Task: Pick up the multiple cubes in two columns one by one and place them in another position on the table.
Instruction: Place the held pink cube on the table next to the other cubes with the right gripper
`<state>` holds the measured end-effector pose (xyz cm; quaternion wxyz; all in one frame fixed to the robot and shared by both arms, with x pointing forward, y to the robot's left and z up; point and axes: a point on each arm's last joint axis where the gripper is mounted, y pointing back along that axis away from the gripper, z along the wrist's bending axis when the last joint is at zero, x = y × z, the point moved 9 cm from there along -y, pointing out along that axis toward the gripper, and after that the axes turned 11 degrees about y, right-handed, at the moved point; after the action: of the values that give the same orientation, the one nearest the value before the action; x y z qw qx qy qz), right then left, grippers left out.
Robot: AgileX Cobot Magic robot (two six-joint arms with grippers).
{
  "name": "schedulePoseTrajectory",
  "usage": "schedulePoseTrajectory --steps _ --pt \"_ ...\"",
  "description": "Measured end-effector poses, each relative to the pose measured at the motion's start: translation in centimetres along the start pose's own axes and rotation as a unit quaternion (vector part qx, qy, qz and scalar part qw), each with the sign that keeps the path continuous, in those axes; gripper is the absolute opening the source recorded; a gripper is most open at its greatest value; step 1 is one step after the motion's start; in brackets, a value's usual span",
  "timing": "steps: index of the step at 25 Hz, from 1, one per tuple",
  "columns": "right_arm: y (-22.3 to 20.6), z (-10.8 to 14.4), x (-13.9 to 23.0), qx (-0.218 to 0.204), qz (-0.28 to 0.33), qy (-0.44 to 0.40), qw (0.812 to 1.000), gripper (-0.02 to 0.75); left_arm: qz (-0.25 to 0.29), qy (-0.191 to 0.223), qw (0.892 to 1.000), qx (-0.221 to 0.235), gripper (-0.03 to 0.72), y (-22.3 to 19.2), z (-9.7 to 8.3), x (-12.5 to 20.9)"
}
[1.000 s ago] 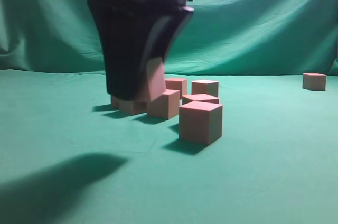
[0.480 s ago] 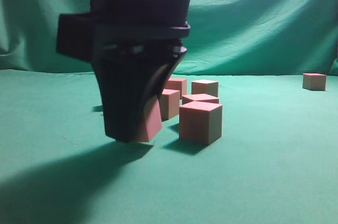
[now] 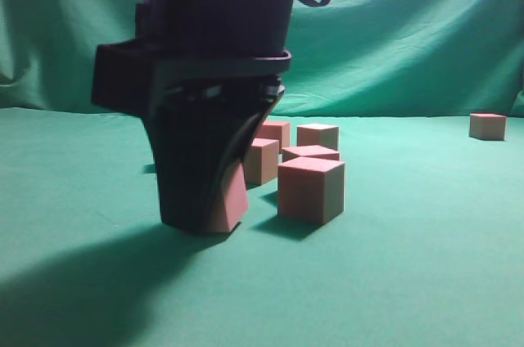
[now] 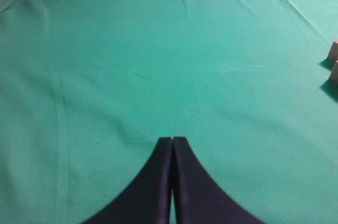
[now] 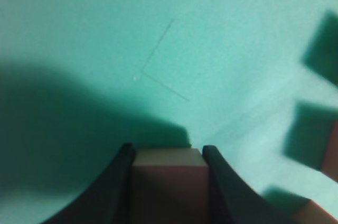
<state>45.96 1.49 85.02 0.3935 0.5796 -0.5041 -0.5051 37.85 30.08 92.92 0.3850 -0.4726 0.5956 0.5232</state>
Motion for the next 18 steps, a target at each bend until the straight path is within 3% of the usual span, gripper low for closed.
schedulePoseTrajectory --steps 4,13,17,18 --pt "-0.1 0.0 0.0 0.000 0.000 0.000 1.000 0.250 0.000 0.000 1.000 0.000 0.000 0.0 0.0 0.0" --pt "-0.2 -0.2 -0.2 0.003 -0.007 -0.001 1.000 0.605 0.000 0.000 1.000 0.000 0.000 0.0 0.0 0.0" --pt "1.0 -0.4 -0.4 0.010 -0.017 -0.002 1.000 0.605 0.000 0.000 1.000 0.000 0.000 0.0 0.0 0.0" --pt "1.6 -0.5 -0.6 0.015 -0.022 -0.001 1.000 0.647 0.000 0.000 1.000 0.000 0.000 0.0 0.0 0.0"
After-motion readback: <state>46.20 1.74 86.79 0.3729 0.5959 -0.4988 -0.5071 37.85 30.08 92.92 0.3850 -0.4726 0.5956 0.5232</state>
